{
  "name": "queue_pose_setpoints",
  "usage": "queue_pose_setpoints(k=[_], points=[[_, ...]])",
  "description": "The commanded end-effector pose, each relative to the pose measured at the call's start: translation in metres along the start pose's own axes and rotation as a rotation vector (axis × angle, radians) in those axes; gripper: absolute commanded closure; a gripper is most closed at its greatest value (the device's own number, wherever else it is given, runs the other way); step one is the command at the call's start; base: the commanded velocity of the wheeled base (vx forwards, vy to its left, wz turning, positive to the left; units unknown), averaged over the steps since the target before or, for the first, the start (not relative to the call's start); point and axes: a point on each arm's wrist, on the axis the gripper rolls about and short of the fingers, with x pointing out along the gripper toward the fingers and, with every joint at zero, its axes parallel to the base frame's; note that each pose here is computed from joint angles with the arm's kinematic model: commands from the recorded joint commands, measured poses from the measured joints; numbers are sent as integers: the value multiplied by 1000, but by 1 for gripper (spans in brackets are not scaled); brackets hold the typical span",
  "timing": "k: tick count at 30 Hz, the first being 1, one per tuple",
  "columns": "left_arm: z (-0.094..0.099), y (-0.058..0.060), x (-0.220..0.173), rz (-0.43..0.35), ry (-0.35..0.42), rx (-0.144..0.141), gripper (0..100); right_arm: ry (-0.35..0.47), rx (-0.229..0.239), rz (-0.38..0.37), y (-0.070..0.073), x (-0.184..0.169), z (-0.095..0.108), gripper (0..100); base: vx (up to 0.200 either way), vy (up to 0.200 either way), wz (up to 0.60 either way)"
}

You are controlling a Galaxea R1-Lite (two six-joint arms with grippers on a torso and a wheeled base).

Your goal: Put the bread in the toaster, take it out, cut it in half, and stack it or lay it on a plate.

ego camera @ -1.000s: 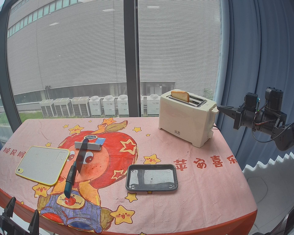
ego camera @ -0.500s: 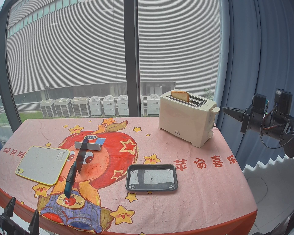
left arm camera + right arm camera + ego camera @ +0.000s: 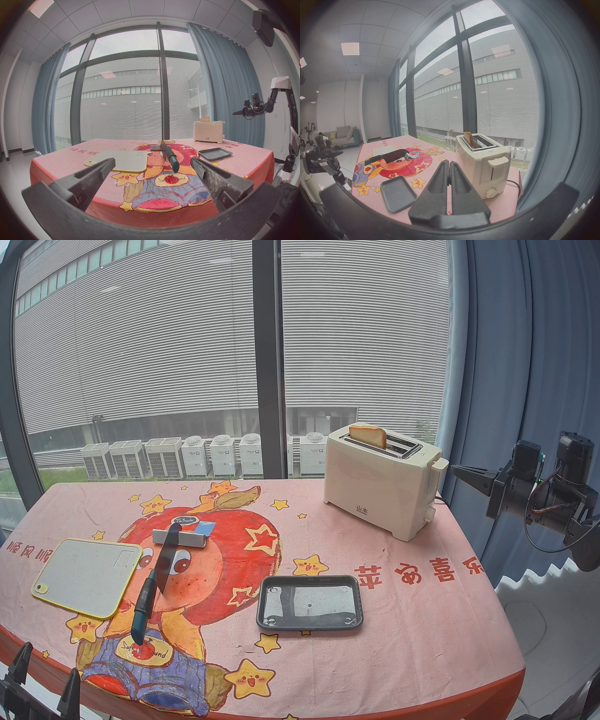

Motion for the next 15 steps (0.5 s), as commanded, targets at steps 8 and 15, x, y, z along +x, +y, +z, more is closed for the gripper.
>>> queue_pose_setpoints(k=[8,15], points=[[-5,0,0,0,0,1,0,35,27,-30,-26,27,-34,100,0,0,0],[-5,0,0,0,0,1,0,51,34,-70,-39,43,-60,100,0,0,0]])
